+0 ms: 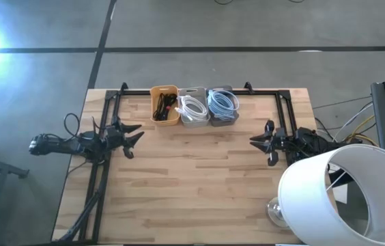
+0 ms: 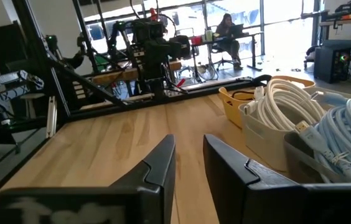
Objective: Pick & Place USB Port
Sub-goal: Return to Home Position
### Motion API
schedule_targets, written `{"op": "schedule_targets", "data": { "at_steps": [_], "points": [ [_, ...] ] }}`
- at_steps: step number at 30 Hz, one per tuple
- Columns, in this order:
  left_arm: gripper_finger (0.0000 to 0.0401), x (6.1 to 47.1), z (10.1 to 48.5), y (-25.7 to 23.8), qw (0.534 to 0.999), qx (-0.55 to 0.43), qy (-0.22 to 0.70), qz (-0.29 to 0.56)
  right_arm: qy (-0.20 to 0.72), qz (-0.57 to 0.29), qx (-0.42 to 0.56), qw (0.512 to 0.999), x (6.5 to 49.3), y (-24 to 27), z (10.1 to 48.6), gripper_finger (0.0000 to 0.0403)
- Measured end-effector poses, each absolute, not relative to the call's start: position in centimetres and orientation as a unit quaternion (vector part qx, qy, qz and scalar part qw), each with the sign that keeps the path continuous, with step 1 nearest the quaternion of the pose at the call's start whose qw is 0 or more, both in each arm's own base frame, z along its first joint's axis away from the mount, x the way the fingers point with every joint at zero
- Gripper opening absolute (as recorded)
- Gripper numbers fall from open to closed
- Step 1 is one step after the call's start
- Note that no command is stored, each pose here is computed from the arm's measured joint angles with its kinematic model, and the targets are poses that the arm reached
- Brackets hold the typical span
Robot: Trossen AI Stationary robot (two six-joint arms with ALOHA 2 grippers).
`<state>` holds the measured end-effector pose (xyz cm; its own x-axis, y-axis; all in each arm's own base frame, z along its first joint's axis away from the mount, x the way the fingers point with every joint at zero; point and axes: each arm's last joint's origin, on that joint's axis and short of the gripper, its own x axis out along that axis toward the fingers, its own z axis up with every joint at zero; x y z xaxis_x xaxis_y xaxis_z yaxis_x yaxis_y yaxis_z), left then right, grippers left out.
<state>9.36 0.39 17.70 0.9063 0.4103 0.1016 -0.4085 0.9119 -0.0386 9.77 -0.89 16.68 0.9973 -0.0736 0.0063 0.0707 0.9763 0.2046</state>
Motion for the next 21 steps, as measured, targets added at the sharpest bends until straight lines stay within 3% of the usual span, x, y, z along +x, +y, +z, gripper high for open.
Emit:
{"op": "schedule_targets", "data": {
  "at_steps": [7, 21],
  "points": [
    [0.0161, 9.36, 17.71, 0.39, 0.976, -0.008, -0.054, 0.21, -0.007, -0.036, 0.103, 0.994, 9.77, -0.89, 16.68, 0.0068],
    [0.0161, 9.36, 17.71, 0.39, 0.976, -0.008, -0.054, 0.21, -0.007, -0.036, 0.103, 0.994, 9.77, -0.89, 16.68, 0.0087]
  ]
}}
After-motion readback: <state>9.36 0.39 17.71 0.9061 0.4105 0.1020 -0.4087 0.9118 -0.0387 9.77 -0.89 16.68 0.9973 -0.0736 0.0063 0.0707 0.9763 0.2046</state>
